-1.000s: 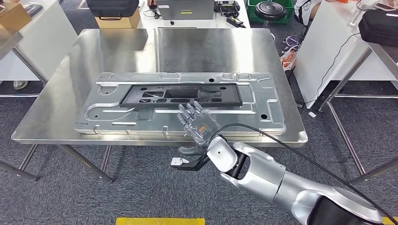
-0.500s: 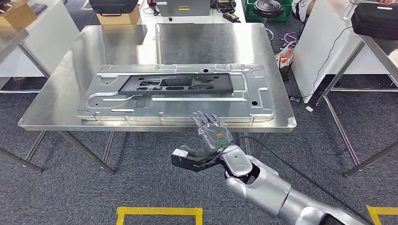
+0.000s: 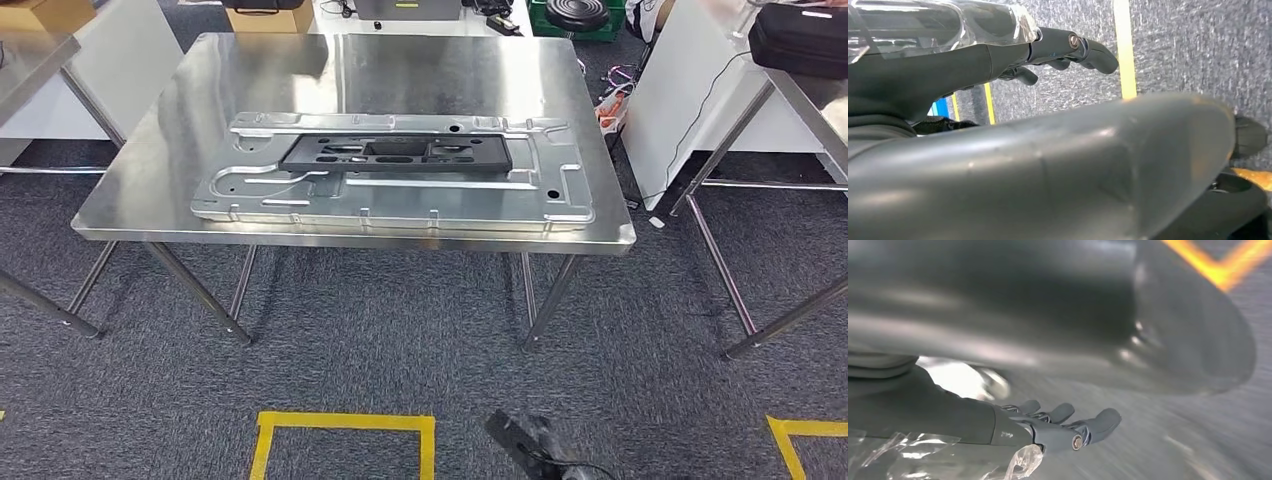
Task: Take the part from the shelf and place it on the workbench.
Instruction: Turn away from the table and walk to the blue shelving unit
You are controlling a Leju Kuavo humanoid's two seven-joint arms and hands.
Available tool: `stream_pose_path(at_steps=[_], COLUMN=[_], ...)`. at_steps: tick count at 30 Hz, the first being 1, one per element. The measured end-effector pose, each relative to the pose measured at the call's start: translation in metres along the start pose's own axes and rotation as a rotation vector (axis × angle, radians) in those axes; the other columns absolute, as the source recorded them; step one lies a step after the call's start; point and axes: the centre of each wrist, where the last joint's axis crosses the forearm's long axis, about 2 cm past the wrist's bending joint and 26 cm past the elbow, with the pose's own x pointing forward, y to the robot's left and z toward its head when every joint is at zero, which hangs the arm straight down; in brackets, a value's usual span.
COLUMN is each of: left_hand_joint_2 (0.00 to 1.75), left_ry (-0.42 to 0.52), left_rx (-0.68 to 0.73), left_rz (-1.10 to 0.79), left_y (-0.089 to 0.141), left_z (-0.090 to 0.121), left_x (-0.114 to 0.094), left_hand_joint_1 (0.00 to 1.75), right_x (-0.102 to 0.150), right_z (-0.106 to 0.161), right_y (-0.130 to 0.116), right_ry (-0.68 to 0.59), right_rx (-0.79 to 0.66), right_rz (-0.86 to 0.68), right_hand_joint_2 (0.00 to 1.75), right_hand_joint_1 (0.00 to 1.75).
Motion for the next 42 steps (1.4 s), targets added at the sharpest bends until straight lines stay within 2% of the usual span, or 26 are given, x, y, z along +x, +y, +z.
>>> stream_pose_path(at_steps=[5,9,11,19,32,42], left_hand_joint_2=[0.0,0.0,0.0,0.0,0.0,0.0], left_ry=[0.001,0.005,0.008,0.01,-0.057,0.071], left_rx=[0.009,0.019,0.019,0.016,0.032,0.069], left_rz=[-0.005,-0.027,-0.031,-0.044,-0.066,-0.066], left_y=[0.001,0.002,0.002,0.004,0.01,0.023], left_z=[0.0,0.0,0.0,-0.001,-0.002,-0.005], left_x=[-0.001,-0.001,0.0,0.004,0.002,-0.003], left_hand_joint_1=[0.0,0.0,0.0,0.0,0.0,0.0], right_x=[-0.06,-0.079,-0.082,-0.087,-0.085,-0.074], right_z=[0.021,0.032,0.034,0.039,0.042,0.041], right_y=[0.026,0.041,0.048,0.057,0.069,0.082], right_ry=[0.368,0.686,0.77,0.825,0.882,0.937], right_rx=[0.096,0.216,0.245,0.092,0.098,0.141], right_rz=[-0.206,-0.29,-0.325,-0.475,-0.601,-0.627], right_hand_joint_2=[0.0,0.0,0.0,0.0,0.0,0.0], right_hand_joint_1=[0.0,0.0,0.0,0.0,0.0,0.0])
